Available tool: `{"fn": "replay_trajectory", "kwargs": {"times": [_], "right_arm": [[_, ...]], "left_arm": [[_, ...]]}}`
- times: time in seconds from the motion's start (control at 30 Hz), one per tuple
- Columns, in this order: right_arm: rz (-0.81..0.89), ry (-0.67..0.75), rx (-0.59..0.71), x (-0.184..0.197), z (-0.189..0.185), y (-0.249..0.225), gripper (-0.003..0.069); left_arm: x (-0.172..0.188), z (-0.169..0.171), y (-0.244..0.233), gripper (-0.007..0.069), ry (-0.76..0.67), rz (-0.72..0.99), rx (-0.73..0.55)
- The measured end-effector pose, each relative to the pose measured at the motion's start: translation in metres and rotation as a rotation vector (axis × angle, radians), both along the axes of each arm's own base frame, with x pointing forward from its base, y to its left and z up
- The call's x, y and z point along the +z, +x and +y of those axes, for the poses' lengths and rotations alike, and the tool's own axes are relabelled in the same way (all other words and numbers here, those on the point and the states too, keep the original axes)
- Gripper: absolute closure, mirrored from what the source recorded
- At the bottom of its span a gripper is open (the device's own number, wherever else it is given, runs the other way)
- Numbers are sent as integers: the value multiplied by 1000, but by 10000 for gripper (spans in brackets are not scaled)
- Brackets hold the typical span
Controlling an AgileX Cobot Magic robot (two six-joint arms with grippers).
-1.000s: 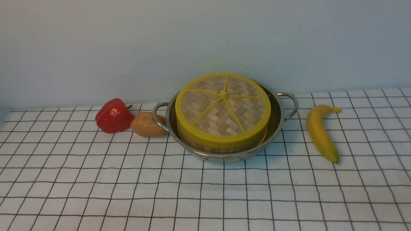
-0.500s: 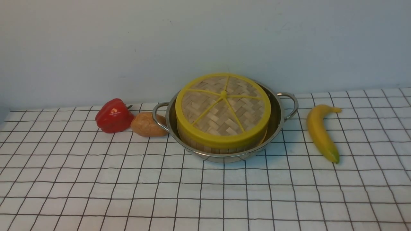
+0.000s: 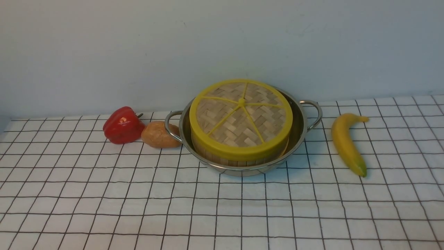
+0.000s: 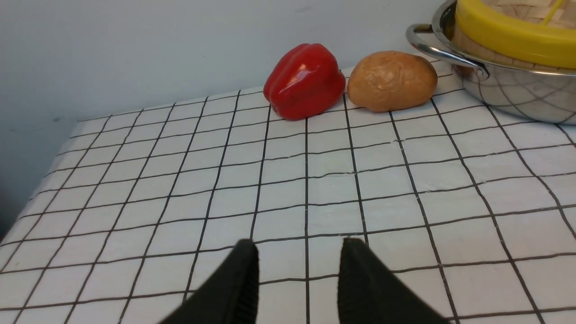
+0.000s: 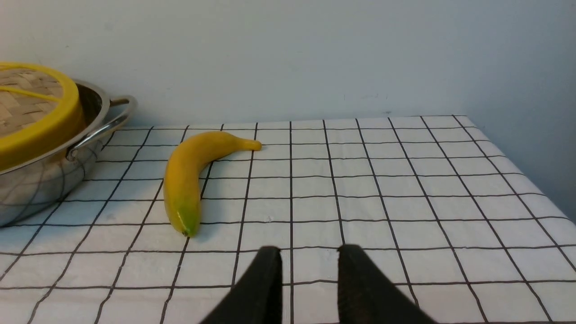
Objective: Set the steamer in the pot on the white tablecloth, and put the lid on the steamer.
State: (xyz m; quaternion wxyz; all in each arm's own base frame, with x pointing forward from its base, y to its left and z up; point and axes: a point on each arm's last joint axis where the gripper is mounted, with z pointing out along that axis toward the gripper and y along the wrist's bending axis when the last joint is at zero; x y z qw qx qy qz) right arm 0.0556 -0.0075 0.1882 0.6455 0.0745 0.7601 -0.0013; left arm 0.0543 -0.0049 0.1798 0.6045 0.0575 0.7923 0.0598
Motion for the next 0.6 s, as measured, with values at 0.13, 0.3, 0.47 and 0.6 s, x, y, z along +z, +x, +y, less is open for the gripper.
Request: {"fn": "replay_trajectory", "kwargs": {"times": [0.13, 0.3, 0.47, 0.6], "right_arm": [[0, 0, 0, 0, 0, 0, 433], [0, 0, 0, 0, 0, 0, 421], [0, 0, 0, 0, 0, 0, 419], [0, 0, 0, 0, 0, 0, 419]], "left_arm": [[0, 0, 0, 382, 0, 0, -1], [0, 0, 0, 382, 0, 0, -6], [0, 0, 0, 382, 0, 0, -6], [0, 0, 0, 382, 0, 0, -6]]}}
